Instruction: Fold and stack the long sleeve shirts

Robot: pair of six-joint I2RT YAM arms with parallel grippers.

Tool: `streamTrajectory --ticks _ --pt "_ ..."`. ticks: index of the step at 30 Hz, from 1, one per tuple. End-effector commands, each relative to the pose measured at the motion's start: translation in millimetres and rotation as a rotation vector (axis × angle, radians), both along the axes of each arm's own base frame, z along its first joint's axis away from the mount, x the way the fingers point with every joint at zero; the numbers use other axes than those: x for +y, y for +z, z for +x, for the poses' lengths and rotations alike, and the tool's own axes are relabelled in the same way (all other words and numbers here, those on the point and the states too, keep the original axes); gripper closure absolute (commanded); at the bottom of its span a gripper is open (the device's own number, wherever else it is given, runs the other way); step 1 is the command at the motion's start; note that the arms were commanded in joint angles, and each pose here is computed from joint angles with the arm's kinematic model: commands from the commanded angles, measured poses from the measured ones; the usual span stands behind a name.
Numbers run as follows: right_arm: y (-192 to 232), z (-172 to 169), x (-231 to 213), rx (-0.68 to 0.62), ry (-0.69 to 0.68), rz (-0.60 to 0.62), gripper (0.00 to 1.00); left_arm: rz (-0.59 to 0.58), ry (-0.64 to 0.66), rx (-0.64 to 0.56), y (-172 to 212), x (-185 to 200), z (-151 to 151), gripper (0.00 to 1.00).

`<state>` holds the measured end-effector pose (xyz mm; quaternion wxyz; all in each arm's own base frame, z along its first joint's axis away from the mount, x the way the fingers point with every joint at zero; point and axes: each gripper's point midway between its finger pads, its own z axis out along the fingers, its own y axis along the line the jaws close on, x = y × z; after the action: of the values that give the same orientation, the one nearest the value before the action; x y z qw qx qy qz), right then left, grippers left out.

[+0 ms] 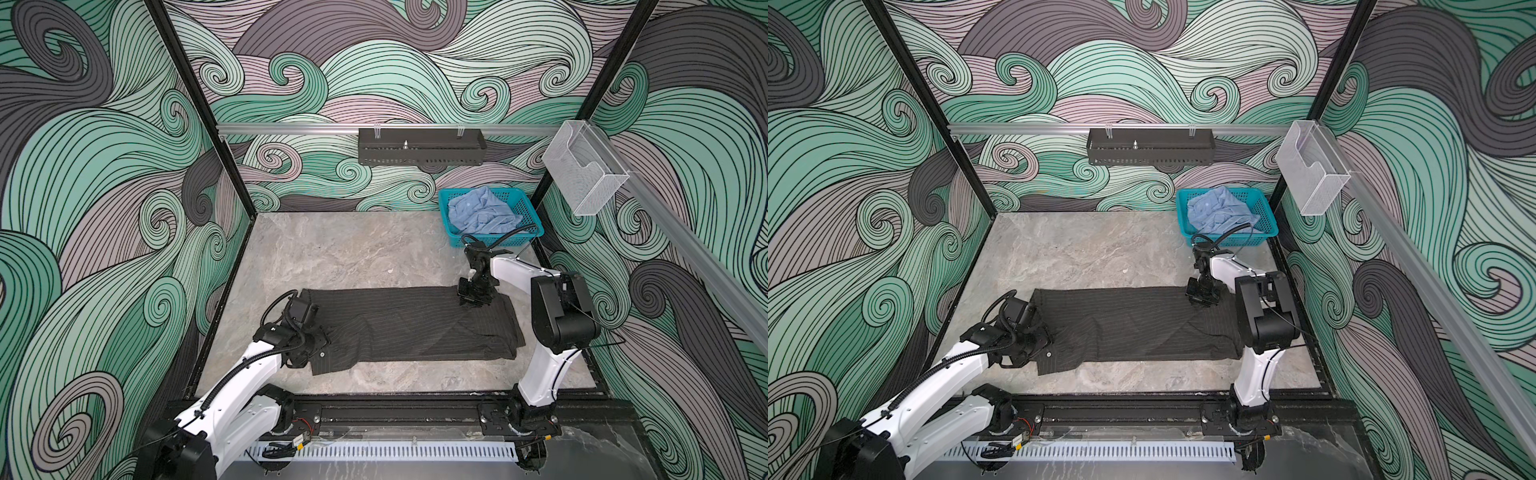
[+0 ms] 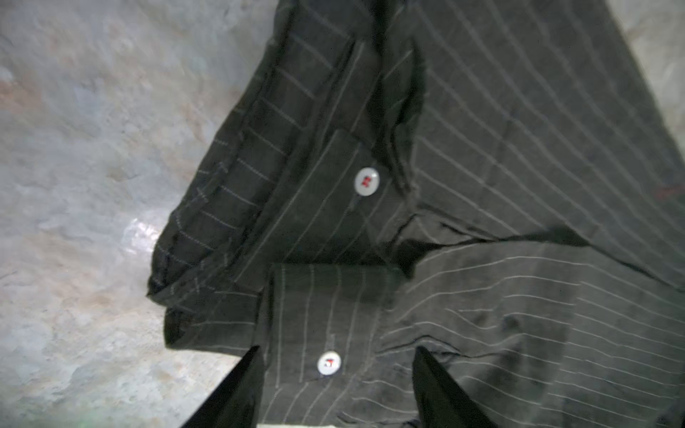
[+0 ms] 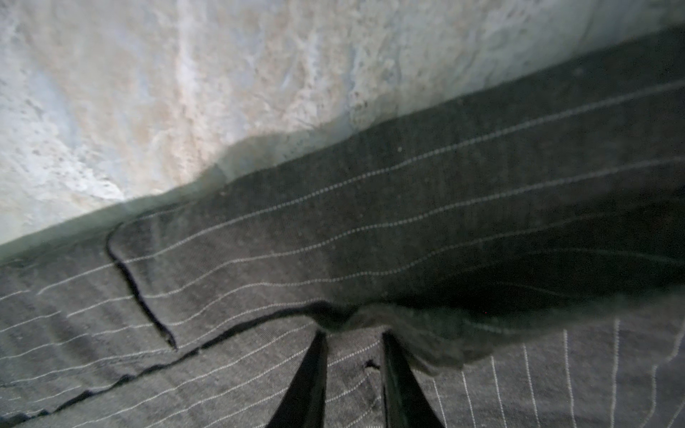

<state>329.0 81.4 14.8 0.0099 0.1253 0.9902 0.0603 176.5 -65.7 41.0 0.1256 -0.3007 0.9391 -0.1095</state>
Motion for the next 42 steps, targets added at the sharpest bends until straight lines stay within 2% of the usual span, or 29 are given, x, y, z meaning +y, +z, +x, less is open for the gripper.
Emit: streamTrajectory --ticks 1,8,11,13,16,18,22,23,29,33,39,42 --pt "3 -3 -2 0.002 0.008 -0.003 0.73 0.018 0.008 0.022 -10 5 -3 0.41" --pt "3 -3 -1 0.003 0.009 0.005 0.74 0.045 -0.001 -0.014 -24 11 7 0.51" --pt "3 -3 -1 0.002 0.007 0.008 0.74 0.025 -0.017 0.030 -31 6 7 0.62" --pt "3 -2 -1 0.000 0.005 0.010 0.74 -0.008 -0.051 0.072 -32 -2 3 0.74" --pt "3 -2 -1 -0.001 0.004 0.011 0.74 -0.038 -0.064 0.110 -32 -7 -3 0.81" --pt "3 -2 0 -0.001 0.005 0.014 0.75 -0.053 -0.064 0.100 -27 -9 -3 0.78" --pt "2 -3 0 0.001 0.005 0.015 0.75 -0.057 -0.068 0.080 -12 -8 -8 0.56" --pt "3 -3 0 -0.002 0.005 0.017 0.75 -0.080 -0.072 0.072 -12 -11 -8 0.53" --pt "3 -2 0 -0.004 0.001 0.020 0.76 -0.132 -0.073 0.056 -11 -19 -8 0.54" --pt "3 -1 2 -0.004 0.000 0.030 0.76 -0.157 -0.094 0.051 -6 -25 -4 0.64" --pt "2 -2 2 -0.002 -0.001 0.031 0.77 -0.165 -0.108 0.028 7 -28 1 0.92" --pt "2 -2 2 0.000 0.000 0.031 0.77 -0.154 -0.124 -0.001 21 -28 7 1.00"
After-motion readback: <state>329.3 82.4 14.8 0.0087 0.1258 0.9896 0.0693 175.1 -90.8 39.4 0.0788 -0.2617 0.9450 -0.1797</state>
